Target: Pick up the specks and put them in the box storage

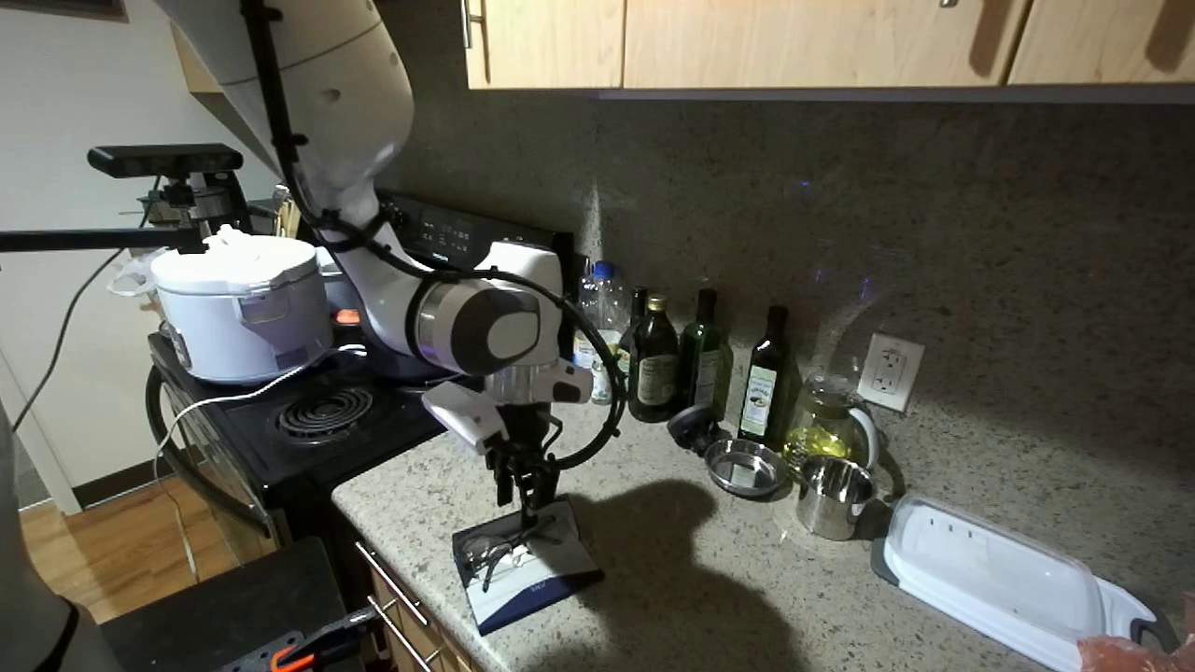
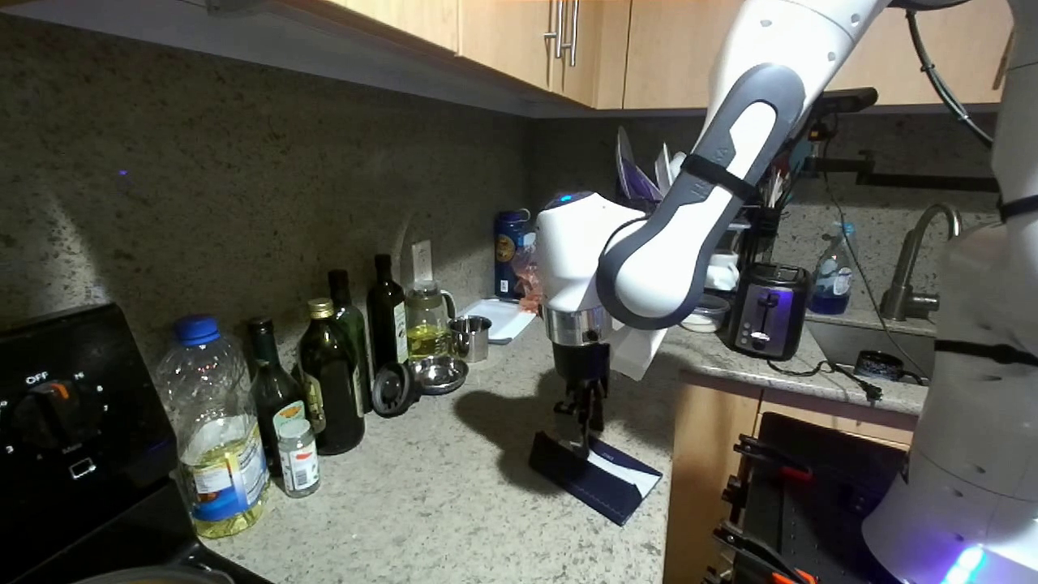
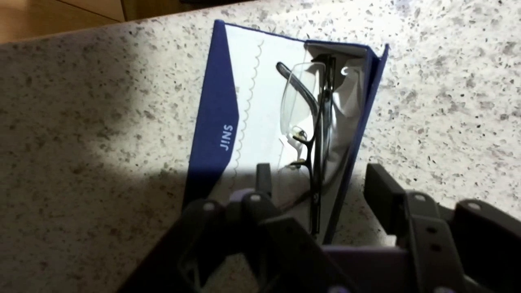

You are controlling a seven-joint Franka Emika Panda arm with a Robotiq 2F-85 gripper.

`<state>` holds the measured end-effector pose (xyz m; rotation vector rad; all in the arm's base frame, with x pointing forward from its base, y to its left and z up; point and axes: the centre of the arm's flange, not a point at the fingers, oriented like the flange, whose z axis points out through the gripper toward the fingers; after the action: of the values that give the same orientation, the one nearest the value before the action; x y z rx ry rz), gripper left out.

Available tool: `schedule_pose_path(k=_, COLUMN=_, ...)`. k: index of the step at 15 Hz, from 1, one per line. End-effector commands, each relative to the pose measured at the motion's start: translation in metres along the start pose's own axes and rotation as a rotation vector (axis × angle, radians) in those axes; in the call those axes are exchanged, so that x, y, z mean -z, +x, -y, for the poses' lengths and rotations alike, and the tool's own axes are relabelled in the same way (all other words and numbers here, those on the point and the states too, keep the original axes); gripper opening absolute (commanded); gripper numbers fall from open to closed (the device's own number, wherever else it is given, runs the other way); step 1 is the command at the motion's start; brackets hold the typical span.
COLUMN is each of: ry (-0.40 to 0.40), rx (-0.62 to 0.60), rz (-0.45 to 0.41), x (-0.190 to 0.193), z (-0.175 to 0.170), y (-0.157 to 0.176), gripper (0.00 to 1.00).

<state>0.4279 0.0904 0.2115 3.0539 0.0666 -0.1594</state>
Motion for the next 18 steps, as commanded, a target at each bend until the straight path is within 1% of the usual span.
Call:
schedule_pose_path(k=1, ry=-0.024, rx=-0.026, rz=-0.051, x=0.027, z=0.004, y=-0.024, gripper=0.75)
schedule_pose_path(k=2, ry=-0.029, rx=-0.025, rz=-0.061, x=0.032, z=0.006, y=-0.027, gripper=0.75)
schedule_pose_path(k=3, ry=-0.033, rx=-0.025, rz=-0.070, x=0.037, z=0.008, y=-0.029, gripper=0.74)
schedule_pose_path(k=5, ry=-0.034, rx=-0.012, rz=-0.086, x=0.046, z=0.014, y=-0.033, gripper=0.75)
schedule_pose_path(k=7, ry=-0.032, rx=0.016, rz=-0.087, x=0.053, z=0.021, y=-0.033, gripper=0.85)
schedule_pose_path(k=9, ry=-0.032, rx=0.041, rz=-0.090, x=0.058, z=0.030, y=-0.035, gripper=0.98)
schedule_pose_path(k=11, ry=-0.032, rx=0.070, rz=-0.083, x=0.063, z=0.041, y=-0.035, gripper=1.00)
schedule_pose_path(k=14, ry=-0.025, rx=0.108, rz=-0.084, x=0.069, z=0.055, y=-0.039, gripper=1.00)
schedule_pose_path(k=18, ry=0.014, rx=0.172, rz=-0.087, x=0.081, z=0.075, y=-0.046, gripper=1.00)
